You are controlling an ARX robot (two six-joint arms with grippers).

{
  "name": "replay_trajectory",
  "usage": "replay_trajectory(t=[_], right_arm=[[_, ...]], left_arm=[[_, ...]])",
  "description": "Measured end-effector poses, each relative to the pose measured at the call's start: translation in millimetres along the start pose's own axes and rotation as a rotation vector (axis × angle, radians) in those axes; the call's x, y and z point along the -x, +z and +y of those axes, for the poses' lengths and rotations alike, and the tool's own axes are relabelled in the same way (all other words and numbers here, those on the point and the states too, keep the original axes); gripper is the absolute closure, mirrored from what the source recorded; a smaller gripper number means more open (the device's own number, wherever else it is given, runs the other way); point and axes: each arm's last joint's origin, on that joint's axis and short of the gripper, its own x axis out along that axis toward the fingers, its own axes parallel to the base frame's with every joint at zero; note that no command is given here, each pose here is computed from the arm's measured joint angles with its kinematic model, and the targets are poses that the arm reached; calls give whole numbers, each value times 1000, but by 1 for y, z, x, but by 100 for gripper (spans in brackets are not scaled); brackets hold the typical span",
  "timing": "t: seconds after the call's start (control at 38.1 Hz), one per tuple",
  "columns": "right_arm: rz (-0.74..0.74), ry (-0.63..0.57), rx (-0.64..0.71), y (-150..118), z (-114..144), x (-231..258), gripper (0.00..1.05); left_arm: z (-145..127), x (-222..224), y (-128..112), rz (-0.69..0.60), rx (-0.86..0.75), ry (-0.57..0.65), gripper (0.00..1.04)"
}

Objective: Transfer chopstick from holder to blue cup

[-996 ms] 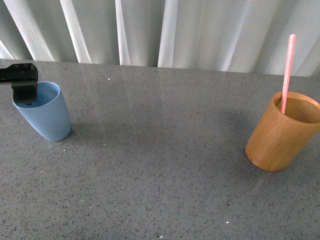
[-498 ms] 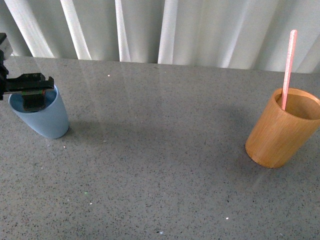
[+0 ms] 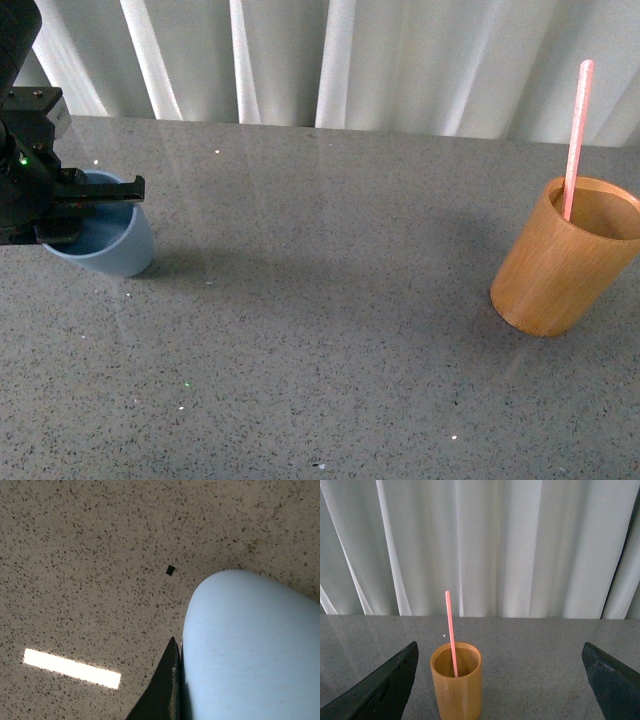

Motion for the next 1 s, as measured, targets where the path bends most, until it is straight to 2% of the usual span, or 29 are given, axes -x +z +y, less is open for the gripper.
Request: replay_trajectory(t=[0.29, 0.55, 0.63, 0.81, 1.0], right_arm=[[0, 0, 0, 0, 0, 0, 10], [0, 0, 0, 0, 0, 0, 10], [0, 0, 0, 0, 0, 0, 10], [0, 0, 0, 0, 0, 0, 10], [0, 0, 0, 0, 0, 0, 10]], left_arm=[[-11, 42, 17, -34, -130, -47, 101], [-49, 79, 18, -4, -347, -140, 101], [-72, 87, 13, 11, -439, -167, 101], [-119, 93, 8, -6, -537, -211, 101], [-175, 78, -10, 16, -607, -235, 101]])
